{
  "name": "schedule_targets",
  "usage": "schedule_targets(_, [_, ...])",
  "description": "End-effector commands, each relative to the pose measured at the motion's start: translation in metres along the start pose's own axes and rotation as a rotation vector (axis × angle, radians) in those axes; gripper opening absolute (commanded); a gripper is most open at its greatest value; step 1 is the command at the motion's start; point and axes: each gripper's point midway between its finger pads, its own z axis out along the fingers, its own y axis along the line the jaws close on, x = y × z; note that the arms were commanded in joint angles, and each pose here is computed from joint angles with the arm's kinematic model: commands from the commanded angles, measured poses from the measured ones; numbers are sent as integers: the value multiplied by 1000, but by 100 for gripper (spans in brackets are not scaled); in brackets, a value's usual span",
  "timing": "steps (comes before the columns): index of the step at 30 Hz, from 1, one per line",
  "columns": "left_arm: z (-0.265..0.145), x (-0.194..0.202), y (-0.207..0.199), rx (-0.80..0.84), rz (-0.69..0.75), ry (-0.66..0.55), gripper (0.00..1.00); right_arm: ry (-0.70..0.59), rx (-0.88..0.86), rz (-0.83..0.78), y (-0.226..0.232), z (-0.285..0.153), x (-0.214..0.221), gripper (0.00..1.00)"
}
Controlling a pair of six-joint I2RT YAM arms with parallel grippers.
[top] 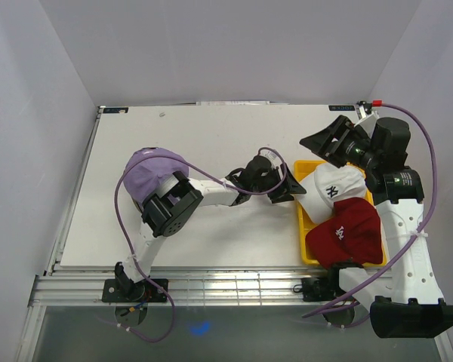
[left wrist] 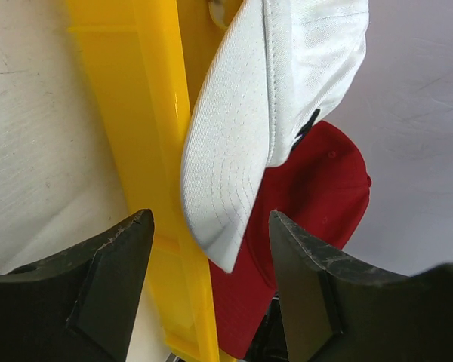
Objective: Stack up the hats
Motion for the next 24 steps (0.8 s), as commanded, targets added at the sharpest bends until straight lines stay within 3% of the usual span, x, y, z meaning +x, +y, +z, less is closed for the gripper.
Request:
schedule_targets(1, [-2, -6, -33, 77, 22, -9, 72, -21, -33, -23, 6, -1, -4, 68])
schedule_targets(10, [-6, -8, -42, 93, 36, -18, 69, -16, -29, -19, 3, 0, -1, 68])
schedule_targets(24, [-6, -8, -45, 98, 38, -15, 50, -16, -33, -17, 2, 1, 0, 68])
